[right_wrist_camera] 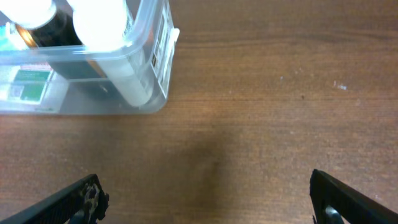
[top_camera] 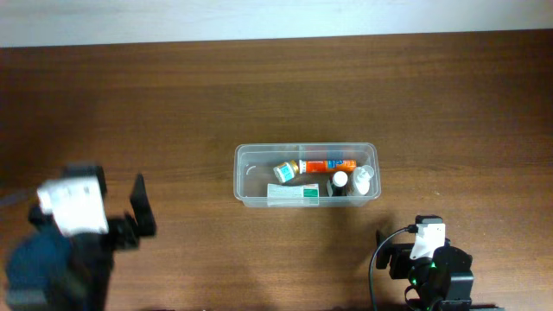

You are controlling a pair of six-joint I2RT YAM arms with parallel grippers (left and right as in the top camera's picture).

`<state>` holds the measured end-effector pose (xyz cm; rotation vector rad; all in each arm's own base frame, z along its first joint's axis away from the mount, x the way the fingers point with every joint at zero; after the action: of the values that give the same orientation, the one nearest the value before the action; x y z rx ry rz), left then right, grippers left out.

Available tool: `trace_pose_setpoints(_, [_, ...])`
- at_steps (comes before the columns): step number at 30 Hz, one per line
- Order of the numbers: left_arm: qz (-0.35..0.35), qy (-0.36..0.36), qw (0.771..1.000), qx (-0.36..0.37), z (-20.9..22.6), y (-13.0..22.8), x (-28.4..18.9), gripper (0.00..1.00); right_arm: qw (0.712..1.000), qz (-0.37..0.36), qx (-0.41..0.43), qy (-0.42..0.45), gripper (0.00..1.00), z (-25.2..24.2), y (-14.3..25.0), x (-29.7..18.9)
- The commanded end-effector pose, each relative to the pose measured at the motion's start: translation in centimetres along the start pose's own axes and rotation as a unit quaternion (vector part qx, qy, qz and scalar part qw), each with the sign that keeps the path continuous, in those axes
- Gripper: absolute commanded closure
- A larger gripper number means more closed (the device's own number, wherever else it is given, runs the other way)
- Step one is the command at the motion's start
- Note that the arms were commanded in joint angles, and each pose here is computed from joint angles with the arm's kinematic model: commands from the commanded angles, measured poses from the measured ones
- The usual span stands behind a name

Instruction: Pack container

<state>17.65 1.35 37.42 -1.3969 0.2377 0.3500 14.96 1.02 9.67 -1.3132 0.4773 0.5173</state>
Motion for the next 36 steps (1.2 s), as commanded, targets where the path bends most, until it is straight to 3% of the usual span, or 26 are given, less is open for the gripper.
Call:
trace_pose_setpoints(1, [-0.008,0.037,0.999,-0.004,-1.8,5.8,1.3,0.01,1.000,-0.004,0.004,-0.002,0.02,0.0,-0.1,0.0])
trace_pose_setpoints(7, [0.000,0.068,0.998,-0.014,-3.5,12.6,3.7,0.01,1.000,-0.004,0.004,-0.002,0.02,0.0,-0.1,0.0])
trace_pose_setpoints(18, [0.009,0.078,0.997,-0.015,-4.9,19.3,6.6,0.01,1.000,-0.004,0.004,-0.002,0.02,0.0,0.0,0.0])
trace_pose_setpoints(30, [0.024,0.113,0.993,0.000,-6.9,22.9,8.7,0.01,1.000,-0.004,0.004,-0.002,0.02,0.0,-0.1,0.0])
trace_pose_setpoints(36, [0.022,0.113,0.993,0.000,-6.9,22.9,8.7,0.01,1.000,-0.004,0.004,-0.002,0.02,0.0,-0.1,0.0])
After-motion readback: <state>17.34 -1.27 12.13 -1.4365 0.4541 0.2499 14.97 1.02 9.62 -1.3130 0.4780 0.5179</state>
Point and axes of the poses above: each gripper's point midway between its finger pads, its own x axis out along the fingers, its own z axis along the line the jaws close on, y = z × x, the point moved 4 cm from there along -x, back along the fingers, and after that the axes turned 6 degrees about x, right-handed, at the moved point
